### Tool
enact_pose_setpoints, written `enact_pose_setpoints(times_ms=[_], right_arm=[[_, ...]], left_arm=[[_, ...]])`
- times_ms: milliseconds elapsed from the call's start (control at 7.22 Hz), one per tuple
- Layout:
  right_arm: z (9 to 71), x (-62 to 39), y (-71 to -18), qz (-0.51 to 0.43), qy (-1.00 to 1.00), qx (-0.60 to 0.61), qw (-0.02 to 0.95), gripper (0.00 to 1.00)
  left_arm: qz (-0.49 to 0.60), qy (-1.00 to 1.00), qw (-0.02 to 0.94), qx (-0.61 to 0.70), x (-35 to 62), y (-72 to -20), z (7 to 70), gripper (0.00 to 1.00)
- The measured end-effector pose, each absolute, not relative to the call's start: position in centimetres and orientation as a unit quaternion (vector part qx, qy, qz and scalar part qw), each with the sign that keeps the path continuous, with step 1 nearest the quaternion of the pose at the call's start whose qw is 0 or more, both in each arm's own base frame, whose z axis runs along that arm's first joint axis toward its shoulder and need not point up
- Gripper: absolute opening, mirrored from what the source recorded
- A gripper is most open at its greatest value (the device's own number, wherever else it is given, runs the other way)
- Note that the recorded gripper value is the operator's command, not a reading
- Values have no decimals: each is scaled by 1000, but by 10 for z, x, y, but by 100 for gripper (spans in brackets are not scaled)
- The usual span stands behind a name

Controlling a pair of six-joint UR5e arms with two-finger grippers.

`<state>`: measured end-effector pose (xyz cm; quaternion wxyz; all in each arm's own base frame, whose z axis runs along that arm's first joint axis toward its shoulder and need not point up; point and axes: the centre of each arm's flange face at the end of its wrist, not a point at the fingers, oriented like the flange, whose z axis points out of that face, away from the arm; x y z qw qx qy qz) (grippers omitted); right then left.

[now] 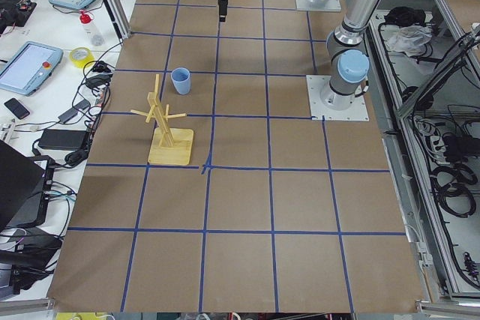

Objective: Flip cup

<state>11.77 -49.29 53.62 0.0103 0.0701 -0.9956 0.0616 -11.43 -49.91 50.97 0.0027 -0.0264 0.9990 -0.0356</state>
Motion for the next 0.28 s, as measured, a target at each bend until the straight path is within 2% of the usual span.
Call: enact_pose_setpoints(times_ms=[277], right_arm=[[536,118,-493,62,-996,69,10,100]], left_arm=[[-38,999,3,-26,-114,-497,514,100]])
